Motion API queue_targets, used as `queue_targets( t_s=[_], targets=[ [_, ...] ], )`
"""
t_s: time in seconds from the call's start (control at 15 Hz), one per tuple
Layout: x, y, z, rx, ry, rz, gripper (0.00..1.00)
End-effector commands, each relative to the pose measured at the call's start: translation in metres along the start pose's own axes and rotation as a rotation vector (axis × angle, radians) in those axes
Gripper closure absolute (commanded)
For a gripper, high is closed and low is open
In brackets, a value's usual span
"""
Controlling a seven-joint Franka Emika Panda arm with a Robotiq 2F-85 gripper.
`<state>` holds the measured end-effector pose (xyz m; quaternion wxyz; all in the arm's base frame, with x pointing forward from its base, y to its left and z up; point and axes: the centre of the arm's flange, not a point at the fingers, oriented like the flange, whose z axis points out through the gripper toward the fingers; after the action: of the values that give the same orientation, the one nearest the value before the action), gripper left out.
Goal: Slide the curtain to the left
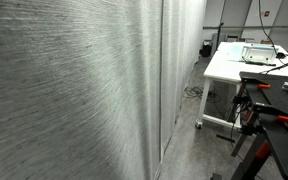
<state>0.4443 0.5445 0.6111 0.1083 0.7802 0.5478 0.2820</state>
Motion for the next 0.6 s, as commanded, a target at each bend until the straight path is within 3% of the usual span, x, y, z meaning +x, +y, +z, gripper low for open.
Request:
queue_targets(
  t_s=[0.0,0.53],
  targets=[
    [0.0167,-0.0001,0.0004,-0.004,-0.028,-0.017,0.99],
    [0.0098,-0.0060,-0.0023,0.046,-0.143,0.079,0.99]
  ],
)
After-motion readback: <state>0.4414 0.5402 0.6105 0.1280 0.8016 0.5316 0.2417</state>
